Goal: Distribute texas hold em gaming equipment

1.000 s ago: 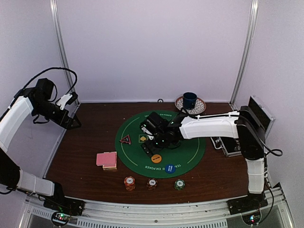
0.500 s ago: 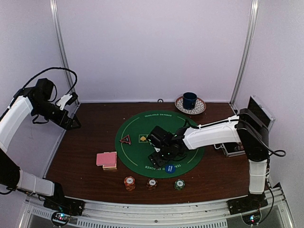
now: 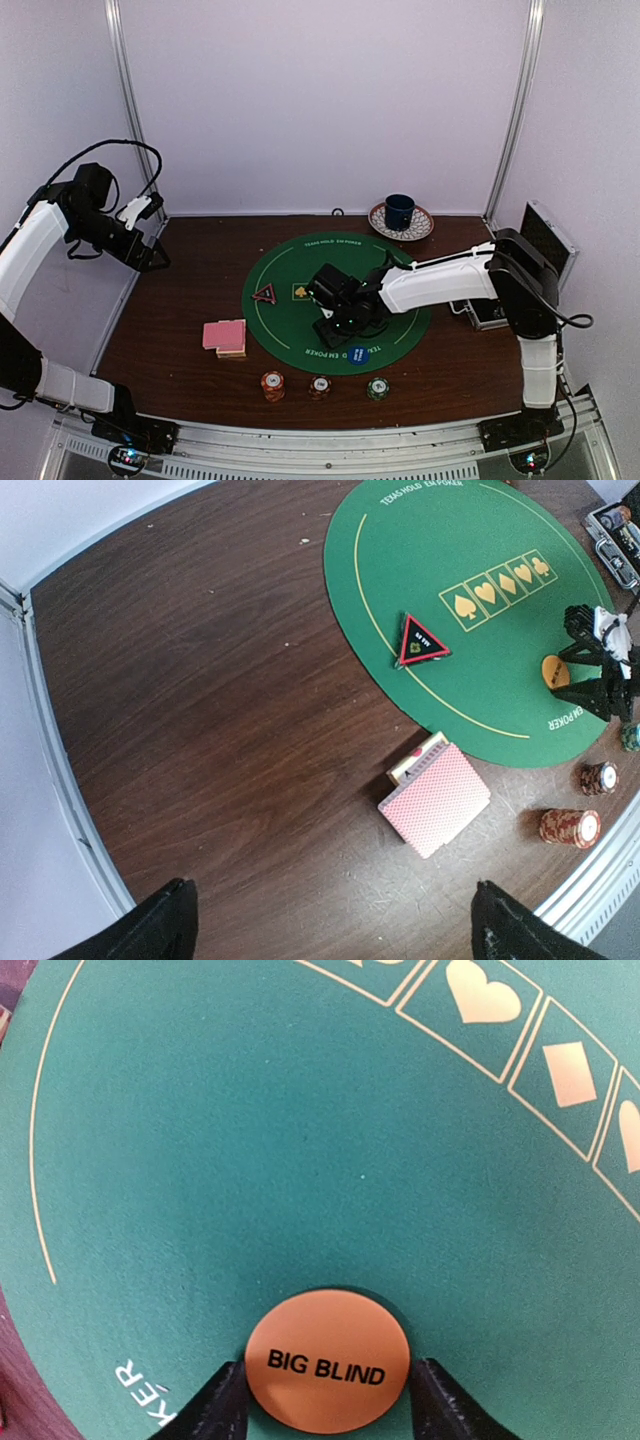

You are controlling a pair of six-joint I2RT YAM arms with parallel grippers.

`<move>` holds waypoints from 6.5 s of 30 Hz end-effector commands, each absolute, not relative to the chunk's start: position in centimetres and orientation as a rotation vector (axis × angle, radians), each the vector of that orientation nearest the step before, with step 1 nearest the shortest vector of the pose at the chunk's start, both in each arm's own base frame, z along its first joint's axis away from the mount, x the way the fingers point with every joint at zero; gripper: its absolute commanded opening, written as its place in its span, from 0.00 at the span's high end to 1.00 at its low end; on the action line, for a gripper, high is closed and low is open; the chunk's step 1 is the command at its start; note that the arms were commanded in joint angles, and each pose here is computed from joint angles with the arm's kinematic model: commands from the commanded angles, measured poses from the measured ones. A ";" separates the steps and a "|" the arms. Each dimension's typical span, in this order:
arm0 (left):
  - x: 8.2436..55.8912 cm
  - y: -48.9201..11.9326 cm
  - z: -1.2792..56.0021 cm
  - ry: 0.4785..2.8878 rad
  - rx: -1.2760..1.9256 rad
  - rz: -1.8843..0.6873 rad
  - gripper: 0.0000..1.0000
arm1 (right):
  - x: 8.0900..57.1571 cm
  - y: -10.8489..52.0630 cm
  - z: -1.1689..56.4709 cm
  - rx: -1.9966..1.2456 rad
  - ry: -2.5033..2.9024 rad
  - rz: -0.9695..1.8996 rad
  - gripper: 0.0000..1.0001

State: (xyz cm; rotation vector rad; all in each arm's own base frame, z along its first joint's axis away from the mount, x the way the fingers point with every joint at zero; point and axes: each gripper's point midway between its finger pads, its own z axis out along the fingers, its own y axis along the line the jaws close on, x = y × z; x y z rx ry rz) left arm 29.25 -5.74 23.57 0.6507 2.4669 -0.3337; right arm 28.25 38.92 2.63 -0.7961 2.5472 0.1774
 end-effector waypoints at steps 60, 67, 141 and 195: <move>30.4 -5.6 25.9 2.405 0.672 -0.306 0.02 | 44.8 38.1 6.5 -0.439 2.495 0.343 0.30; 30.3 -5.7 25.9 2.406 0.672 -0.314 0.02 | 43.3 38.3 3.5 -0.417 2.554 0.337 0.31; 28.5 -6.3 25.4 2.417 0.693 -0.366 0.02 | 23.3 33.2 1.6 -0.943 2.716 0.159 0.53; 27.3 -6.5 25.3 2.420 0.701 -0.379 0.02 | 14.2 51.4 10.2 -1.674 2.280 0.460 0.01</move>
